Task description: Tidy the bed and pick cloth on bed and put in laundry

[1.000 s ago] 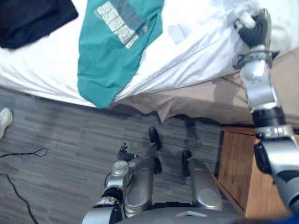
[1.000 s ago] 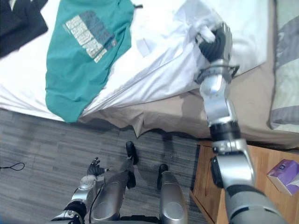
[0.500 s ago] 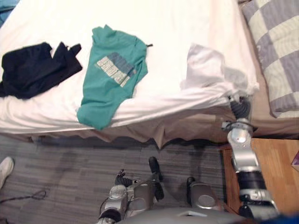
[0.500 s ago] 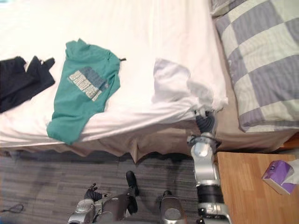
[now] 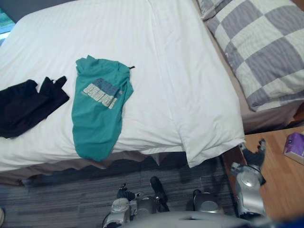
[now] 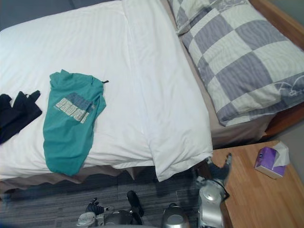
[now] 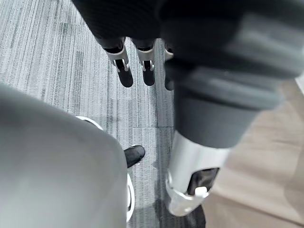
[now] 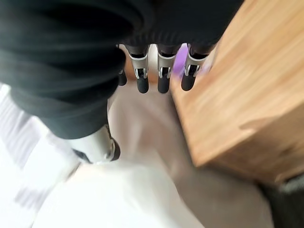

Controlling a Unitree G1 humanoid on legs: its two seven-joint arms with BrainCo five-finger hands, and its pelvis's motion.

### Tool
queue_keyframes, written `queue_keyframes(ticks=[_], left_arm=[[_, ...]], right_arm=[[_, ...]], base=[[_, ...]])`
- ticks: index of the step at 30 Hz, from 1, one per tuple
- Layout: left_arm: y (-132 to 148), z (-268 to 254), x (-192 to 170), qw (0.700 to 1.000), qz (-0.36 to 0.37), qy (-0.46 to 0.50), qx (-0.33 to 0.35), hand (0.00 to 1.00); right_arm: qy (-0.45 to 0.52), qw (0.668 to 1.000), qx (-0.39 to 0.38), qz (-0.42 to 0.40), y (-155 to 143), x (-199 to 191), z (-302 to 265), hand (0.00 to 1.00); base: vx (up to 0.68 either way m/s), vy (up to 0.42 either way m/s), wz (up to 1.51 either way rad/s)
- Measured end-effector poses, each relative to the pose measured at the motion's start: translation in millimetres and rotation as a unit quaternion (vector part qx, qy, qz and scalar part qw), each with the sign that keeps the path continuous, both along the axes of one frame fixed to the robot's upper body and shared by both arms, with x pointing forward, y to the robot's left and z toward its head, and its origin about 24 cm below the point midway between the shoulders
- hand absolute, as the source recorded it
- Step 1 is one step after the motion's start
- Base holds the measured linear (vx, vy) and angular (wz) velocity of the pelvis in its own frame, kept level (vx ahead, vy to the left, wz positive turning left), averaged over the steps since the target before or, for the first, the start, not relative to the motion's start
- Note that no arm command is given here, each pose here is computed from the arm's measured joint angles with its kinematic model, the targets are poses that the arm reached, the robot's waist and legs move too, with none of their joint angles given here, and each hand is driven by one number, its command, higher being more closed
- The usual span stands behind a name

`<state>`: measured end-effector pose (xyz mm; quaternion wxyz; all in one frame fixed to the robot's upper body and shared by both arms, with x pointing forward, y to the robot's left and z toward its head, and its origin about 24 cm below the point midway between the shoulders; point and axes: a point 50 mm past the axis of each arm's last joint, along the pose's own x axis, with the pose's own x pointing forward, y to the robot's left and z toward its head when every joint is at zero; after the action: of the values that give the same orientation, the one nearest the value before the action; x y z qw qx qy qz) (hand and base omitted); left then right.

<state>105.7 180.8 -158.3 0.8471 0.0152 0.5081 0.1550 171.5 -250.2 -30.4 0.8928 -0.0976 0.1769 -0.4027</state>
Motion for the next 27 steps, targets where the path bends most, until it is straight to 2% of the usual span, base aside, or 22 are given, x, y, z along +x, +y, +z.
queue_keyframes(ticks=[6, 7, 13, 16, 19, 20, 22, 27], left_arm=[[2.3, -1.0, -5.7, 1.0, 0.014, 0.006, 0.004, 0.0], [2.7, -1.1, -6.3, 1.0, 0.018, 0.006, 0.003, 0.0], [3.7, -1.1, -6.9, 1.0, 0.019, 0.007, 0.004, 0.0], [3.6, -1.4, -7.2, 1.0, 0.009, 0.009, 0.006, 0.0], [4.3, -1.6, -6.9, 1.0, -0.004, 0.016, 0.009, 0.0], [4.3, -1.3, -5.4, 1.0, -0.005, 0.015, 0.01, 0.0], [2.7, 0.0, 0.4, 1.0, -0.007, 0.008, 0.011, 0.0], [0.4, 5.0, 17.6, 1.0, 0.01, -0.018, 0.009, 0.0]], right_arm=[[-0.001, 0.995, -0.014, -0.095, -22.4, -21.9, 2.3, 0.0], [-0.005, 0.994, -0.015, -0.106, -24.1, -23.8, 3.6, 1.0], [-0.064, 0.991, -0.007, -0.117, -22.9, -4.5, 23.0, 1.0], [-0.129, 0.987, 0.032, -0.089, -19.5, 24.5, 39.2, 1.0], [-0.219, 0.969, 0.105, -0.047, -9.5, 64.2, 58.0, 1.0], [-0.271, 0.949, 0.153, -0.044, -5.9, 79.0, 67.2, 1.0], [-0.339, 0.919, 0.201, -0.028, 1.5, 100.9, 88.1, 1.0], [-0.512, 0.793, 0.331, -0.004, 18.6, 136.8, 147.4, 1.0]], base=[[0.02, -0.01, -0.03], [0.0, 0.0, 0.0], [0.0, 0.0, 0.0], [0.0, -0.001, 0.1], [-0.02, -0.019, 0.33], [-0.04, -0.032, 0.39], [-0.05, -0.024, 0.32], [-0.05, -0.009, 0.22]])
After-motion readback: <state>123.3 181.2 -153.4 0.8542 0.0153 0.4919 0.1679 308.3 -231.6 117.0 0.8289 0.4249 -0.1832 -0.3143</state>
